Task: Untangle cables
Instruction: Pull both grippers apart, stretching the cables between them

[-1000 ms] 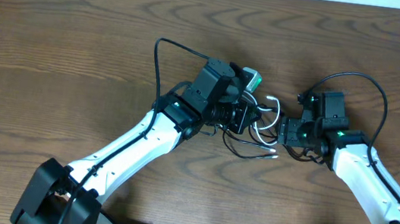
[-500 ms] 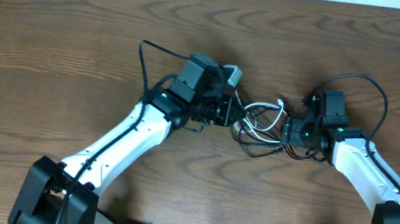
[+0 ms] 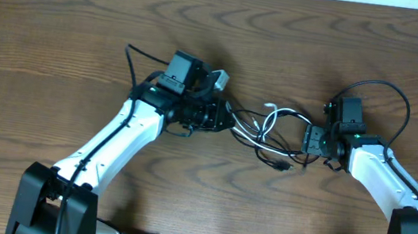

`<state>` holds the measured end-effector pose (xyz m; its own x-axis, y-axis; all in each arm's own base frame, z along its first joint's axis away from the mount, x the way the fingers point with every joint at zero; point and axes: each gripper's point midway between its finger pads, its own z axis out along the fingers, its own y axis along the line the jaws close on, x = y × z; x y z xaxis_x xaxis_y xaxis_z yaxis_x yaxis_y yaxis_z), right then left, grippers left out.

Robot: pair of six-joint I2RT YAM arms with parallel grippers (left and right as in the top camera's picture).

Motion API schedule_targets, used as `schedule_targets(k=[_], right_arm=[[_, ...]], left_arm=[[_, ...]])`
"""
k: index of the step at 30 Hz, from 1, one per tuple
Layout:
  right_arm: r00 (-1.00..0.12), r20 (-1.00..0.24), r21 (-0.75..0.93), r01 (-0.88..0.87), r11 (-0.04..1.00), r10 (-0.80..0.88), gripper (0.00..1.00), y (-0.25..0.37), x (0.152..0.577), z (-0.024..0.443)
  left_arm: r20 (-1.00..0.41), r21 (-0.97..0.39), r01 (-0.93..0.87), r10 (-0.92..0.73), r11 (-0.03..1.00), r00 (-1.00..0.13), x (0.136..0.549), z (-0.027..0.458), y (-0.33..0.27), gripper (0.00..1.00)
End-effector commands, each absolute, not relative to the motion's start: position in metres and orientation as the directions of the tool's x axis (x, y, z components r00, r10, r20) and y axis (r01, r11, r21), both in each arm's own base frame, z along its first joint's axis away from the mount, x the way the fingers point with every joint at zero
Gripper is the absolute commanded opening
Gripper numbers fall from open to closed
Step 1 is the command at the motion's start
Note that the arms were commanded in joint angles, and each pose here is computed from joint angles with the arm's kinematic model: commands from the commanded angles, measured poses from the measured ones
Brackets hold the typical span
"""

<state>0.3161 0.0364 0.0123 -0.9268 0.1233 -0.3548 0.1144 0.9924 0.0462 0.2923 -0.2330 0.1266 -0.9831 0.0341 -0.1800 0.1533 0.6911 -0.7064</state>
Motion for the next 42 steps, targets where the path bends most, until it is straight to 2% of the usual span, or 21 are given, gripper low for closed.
schedule_targets(k=[1, 6, 13, 24, 27, 32, 39, 40, 42], right_arm=[[-0.917, -0.359, -0.097, 0.219, 0.971, 0.171, 0.71, -0.001, 0.31, 0.006], [-0.912, -0.358, -0.099, 0.251, 0.963, 0.201, 0.72, -0.008, 0.308, 0.005], [-0.91, -0.357, -0.096, 0.26, 0.961, 0.211, 0.72, -0.011, 0.308, 0.005], [-0.91, -0.357, -0.096, 0.26, 0.961, 0.211, 0.72, -0.011, 0.308, 0.005], [-0.913, -0.348, -0.039, 0.241, 0.97, 0.213, 0.72, -0.001, 0.31, 0.004], [-0.913, -0.351, -0.003, 0.225, 0.974, 0.21, 0.73, 0.006, 0.313, 0.005], [-0.926, -0.356, 0.199, 0.056, 0.978, 0.125, 0.66, 0.049, 0.322, 0.011], [-0.925, -0.359, 0.202, 0.053, 0.978, 0.124, 0.67, 0.049, 0.323, 0.011], [-0.925, -0.366, 0.205, 0.032, 0.978, 0.106, 0.69, 0.051, 0.324, 0.012]], left_arm=[[-0.219, -0.686, 0.16, 0.008, 0.71, -0.976, 0.3, 0.135, -0.209, 0.07], [-0.232, -0.666, 0.144, -0.02, 0.732, -0.972, 0.298, 0.144, -0.183, 0.07], [-0.34, -0.639, 0.129, -0.128, 0.759, -0.932, 0.301, 0.183, -0.144, 0.07], [-0.577, -0.61, 0.161, -0.296, 0.776, -0.761, 0.286, 0.265, -0.088, 0.07], [-0.612, -0.591, 0.161, -0.31, 0.79, -0.727, 0.279, 0.276, -0.081, 0.07], [-0.576, -0.587, 0.114, -0.316, 0.801, -0.754, 0.272, 0.266, -0.078, 0.07], [-0.446, -0.608, 0.059, -0.279, 0.792, -0.85, 0.268, 0.234, -0.092, 0.07], [-0.428, -0.609, 0.062, -0.262, 0.791, -0.865, 0.268, 0.229, -0.097, 0.08], [-0.397, -0.609, 0.077, -0.219, 0.789, -0.891, 0.267, 0.219, -0.109, 0.17]])
